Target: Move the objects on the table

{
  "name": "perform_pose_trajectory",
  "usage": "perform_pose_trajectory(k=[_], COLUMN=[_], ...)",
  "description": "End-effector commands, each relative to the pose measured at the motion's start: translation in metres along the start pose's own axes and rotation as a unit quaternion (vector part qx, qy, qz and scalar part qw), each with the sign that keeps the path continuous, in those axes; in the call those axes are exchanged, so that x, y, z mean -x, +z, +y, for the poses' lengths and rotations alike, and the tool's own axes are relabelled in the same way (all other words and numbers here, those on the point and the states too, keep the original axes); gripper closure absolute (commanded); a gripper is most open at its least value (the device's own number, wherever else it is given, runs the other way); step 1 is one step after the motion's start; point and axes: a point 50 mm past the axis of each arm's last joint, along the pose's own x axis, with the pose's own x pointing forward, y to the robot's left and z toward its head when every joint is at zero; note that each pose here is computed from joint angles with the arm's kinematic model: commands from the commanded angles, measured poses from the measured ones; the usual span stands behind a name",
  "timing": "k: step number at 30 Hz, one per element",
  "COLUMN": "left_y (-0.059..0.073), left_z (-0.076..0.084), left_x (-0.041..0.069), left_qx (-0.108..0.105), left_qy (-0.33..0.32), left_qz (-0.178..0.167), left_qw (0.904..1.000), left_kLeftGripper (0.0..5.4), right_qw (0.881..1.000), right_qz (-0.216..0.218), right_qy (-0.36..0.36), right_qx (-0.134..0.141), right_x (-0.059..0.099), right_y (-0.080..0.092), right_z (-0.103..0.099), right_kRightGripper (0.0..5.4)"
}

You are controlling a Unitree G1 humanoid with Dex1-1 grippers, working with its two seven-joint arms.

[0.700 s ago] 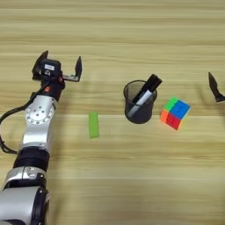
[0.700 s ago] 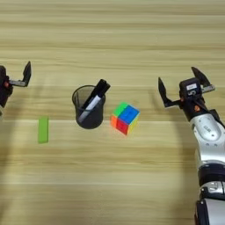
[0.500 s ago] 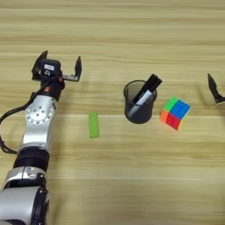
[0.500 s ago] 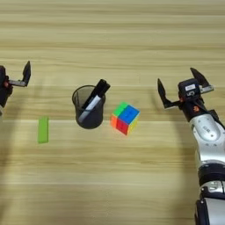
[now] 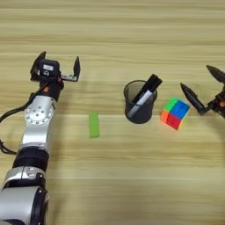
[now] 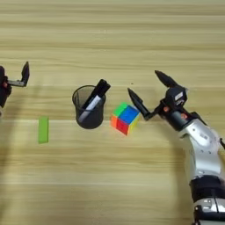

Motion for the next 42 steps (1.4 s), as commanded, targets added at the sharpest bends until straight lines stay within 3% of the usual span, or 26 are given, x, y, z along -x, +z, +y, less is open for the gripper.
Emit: perform_pose_trajectory(k=[1, 9, 18, 30, 37, 42], left_y=[0.0, -0.001, -0.001, -0.002, -0.002, -0.001], left_z=[-0.001, -0.003, -0.005, -0.006, -0.006, -0.005], left_x=[-0.001, -0.001, -0.001, -0.001, -0.001, -0.001], left_qx=[-0.013, -0.013, -0.014, -0.015, -0.015, -0.015], left_qy=[-0.009, -0.012, -0.017, -0.018, -0.018, -0.018], left_qz=[0.004, 0.005, 0.009, 0.011, 0.01, 0.008], left_qw=[0.9999, 0.9998, 0.9997, 0.9997, 0.9997, 0.9997], left_kLeftGripper=[0.0, 0.0, 0.0, 0.0, 0.0, 0.0], right_qw=[0.996, 0.983, 0.982, 0.991, 0.987, 0.985], right_qz=[0.036, 0.102, 0.135, 0.09, 0.124, 0.137], right_qy=[0.084, 0.145, 0.129, 0.099, 0.099, 0.106], right_qx=[-0.021, -0.038, -0.012, 0.002, 0.019, 0.015], right_x=[0.006, 0.015, 0.015, 0.009, 0.012, 0.013], right_y=[-0.008, -0.022, -0.03, -0.02, -0.027, -0.031], right_z=[0.021, 0.035, 0.031, 0.023, 0.022, 0.024], right_kRightGripper=[0.02, 0.02, 0.02, 0.02, 0.02, 0.02])
